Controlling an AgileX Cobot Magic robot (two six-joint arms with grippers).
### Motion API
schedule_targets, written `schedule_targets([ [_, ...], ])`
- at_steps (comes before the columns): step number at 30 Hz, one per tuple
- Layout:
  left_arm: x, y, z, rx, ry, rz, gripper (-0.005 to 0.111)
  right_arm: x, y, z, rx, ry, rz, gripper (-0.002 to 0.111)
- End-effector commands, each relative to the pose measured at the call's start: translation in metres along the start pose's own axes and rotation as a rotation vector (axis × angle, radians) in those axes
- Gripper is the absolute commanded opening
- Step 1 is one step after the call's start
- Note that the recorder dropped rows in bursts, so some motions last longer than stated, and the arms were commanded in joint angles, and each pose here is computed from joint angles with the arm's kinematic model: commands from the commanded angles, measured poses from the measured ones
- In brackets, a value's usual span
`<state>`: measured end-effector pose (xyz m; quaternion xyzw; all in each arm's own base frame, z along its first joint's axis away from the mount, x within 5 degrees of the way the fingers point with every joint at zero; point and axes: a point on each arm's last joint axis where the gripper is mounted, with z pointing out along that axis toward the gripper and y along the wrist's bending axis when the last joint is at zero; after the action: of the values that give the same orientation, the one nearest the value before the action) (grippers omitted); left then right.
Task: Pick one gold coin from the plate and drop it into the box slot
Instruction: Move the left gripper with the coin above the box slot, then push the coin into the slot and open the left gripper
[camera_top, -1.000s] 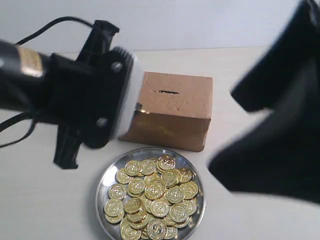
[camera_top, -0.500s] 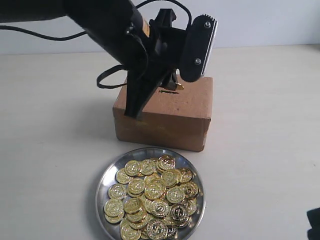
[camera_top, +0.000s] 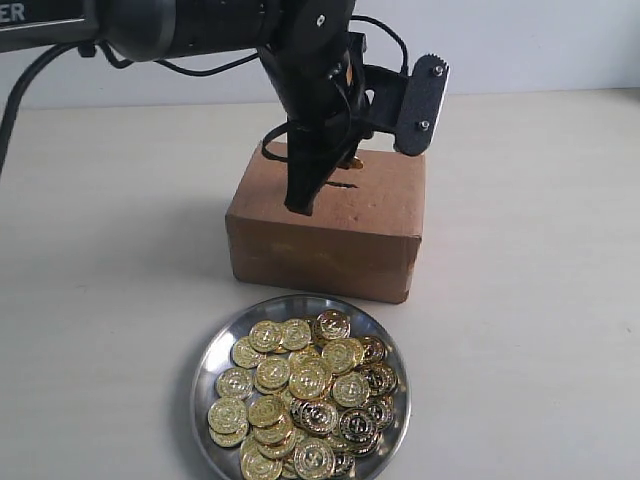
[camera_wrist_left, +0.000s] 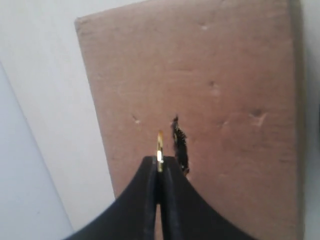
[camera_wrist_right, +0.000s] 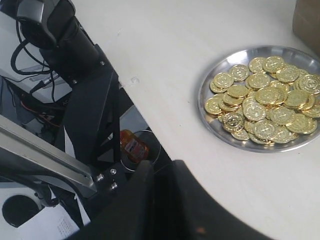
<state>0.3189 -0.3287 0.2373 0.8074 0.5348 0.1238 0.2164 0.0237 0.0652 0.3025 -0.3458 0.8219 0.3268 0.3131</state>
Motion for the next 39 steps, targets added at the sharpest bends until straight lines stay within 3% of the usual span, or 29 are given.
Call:
schedule_targets([
  [1,0.009,0.009,0.008,0.006,0.020,-0.059,0.000,0.001,0.000,0.000,-0.003,-0.002,-0.014,0.013],
  [16,0.011,-0.002,0.023,0.117,0.071,-0.063,0.000,0.002,0.000,0.000,-0.003,0.003,-0.028,0.013],
  [30,0.011,-0.001,0.024,0.102,0.065,-0.060,0.000,0.002,0.000,0.000,-0.002,0.011,-0.028,0.013],
  [33,0.010,0.000,0.024,0.090,0.061,-0.058,0.010,0.002,0.000,0.000,-0.002,0.011,-0.028,0.013],
  [39,0.010,0.001,0.023,0.086,0.060,-0.059,0.049,0.002,0.000,0.000,-0.002,0.011,-0.040,0.013],
])
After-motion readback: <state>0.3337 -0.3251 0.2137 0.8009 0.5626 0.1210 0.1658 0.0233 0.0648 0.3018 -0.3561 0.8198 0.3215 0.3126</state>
